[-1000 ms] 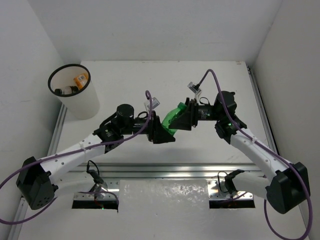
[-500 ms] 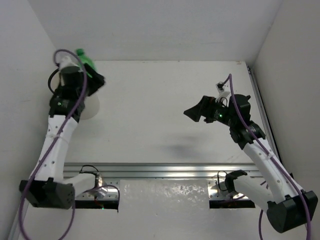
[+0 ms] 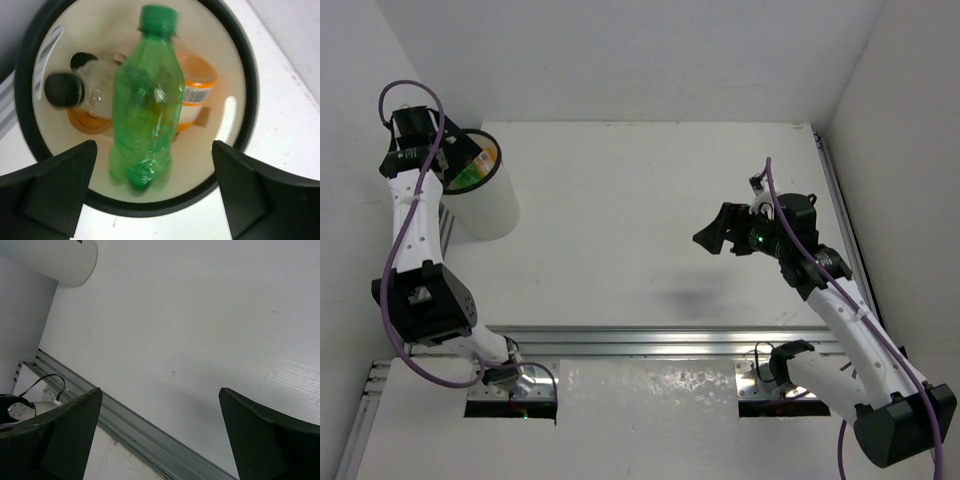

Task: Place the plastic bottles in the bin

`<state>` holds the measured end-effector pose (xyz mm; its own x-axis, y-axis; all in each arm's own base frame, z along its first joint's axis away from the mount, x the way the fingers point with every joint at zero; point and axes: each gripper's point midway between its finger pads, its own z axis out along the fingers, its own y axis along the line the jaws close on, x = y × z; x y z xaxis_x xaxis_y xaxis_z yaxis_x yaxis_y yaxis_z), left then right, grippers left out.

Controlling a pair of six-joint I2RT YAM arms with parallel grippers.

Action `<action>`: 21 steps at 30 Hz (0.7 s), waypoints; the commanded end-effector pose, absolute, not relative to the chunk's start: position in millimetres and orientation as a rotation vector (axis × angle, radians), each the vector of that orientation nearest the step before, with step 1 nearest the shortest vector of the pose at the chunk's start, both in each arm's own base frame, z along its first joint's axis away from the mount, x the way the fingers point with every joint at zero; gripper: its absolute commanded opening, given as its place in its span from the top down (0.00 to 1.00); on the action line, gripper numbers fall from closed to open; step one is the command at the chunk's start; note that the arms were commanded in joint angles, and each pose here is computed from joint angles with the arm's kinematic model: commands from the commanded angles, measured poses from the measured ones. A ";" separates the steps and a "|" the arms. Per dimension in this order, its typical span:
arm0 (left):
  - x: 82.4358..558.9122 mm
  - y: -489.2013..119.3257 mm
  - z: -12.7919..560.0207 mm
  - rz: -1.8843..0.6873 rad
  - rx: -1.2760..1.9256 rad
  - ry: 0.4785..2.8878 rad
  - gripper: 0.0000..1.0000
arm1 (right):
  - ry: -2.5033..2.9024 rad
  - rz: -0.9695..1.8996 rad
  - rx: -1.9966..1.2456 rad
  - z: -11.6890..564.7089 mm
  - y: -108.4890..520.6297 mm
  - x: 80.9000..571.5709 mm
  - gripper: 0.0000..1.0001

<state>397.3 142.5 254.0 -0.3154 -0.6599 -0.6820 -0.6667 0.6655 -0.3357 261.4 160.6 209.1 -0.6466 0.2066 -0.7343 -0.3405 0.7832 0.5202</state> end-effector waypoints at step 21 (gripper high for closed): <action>205.4 -18.4 320.2 -0.293 -0.295 1.732 0.00 | 2.011 0.395 -0.125 229.0 81.8 198.7 0.01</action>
